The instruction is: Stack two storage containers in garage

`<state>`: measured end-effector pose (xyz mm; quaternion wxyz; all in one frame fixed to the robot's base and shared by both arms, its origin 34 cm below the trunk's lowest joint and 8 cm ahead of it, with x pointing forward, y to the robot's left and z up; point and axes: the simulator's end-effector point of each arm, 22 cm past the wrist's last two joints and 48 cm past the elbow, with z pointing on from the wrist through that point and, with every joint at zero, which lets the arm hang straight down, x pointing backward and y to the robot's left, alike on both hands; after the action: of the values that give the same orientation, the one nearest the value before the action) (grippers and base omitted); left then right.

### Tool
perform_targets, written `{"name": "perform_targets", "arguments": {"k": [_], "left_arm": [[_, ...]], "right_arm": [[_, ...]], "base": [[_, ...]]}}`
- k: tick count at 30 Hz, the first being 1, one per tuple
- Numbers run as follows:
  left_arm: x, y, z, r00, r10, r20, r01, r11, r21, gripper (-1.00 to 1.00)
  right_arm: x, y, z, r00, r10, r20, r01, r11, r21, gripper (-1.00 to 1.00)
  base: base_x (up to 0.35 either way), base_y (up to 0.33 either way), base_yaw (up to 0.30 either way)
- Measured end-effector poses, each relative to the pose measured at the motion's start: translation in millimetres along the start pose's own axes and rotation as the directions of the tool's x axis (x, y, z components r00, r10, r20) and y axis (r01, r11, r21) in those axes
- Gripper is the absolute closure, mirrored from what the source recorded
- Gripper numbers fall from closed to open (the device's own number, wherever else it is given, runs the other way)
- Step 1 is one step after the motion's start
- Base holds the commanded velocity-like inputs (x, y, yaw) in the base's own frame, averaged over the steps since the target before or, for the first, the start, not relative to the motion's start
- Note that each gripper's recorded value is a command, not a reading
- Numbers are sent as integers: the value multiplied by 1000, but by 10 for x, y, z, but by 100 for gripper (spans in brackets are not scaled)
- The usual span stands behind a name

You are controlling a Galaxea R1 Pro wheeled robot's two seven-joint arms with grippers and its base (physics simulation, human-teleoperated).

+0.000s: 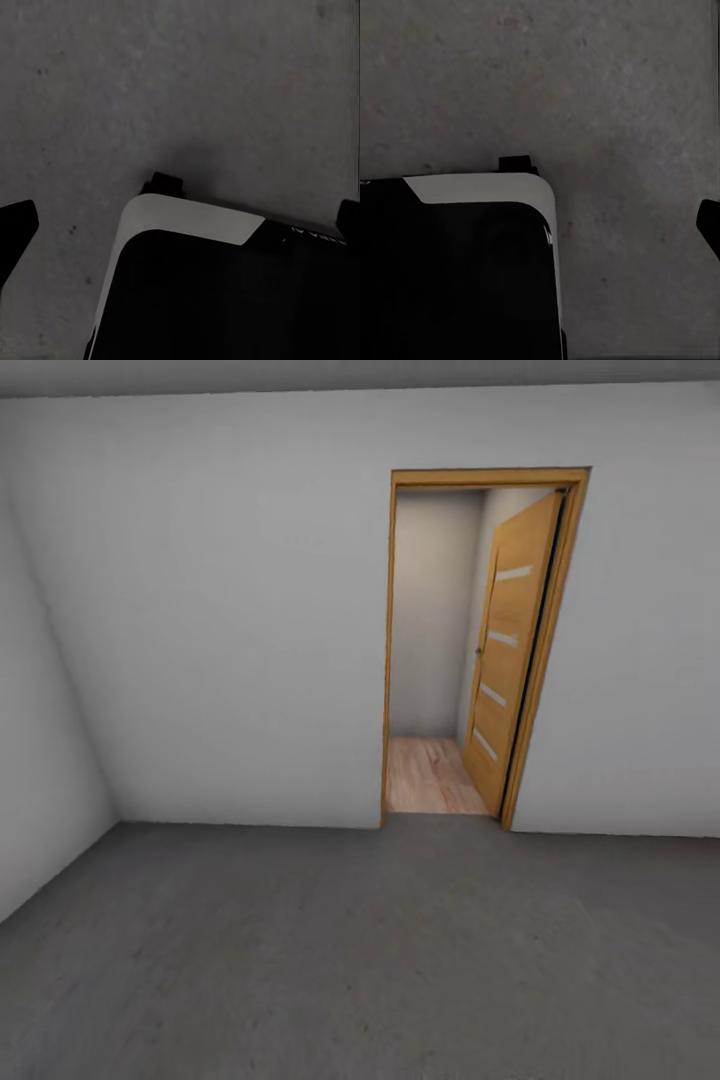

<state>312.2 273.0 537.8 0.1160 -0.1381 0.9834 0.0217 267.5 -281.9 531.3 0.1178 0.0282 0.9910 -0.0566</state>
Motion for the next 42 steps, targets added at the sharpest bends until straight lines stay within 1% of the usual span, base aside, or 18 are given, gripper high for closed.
{"name": "perform_targets", "arguments": {"k": [13, 27, 32, 42], "left_arm": [[-36, -47, -10, 1000, 9, 10, -9, 1000, 15, -100], [-82, -63, -20, 1000, 7, 21, -8, 1000, 19, -100], [-89, -64, -24, 1000, 11, 23, -12, 1000, 20, -100], [-82, -54, -24, 1000, 14, 18, -14, 1000, 19, -100]], "right_arm": [[-39, 0, -4, 1000, 2, 10, -2, 1000, 0, -100], [-81, 1, -9, 1000, 4, 21, -4, 1000, 0, -100], [-85, 1, -11, 1000, 3, 21, -3, 1000, 0, -100], [-74, -1, -12, 1000, -3, 16, 3, 1000, 3, -100]], "base": [[0, 0, -296], [3, 0, -292], [160, 0, -105], [306, 0, -11]]}}
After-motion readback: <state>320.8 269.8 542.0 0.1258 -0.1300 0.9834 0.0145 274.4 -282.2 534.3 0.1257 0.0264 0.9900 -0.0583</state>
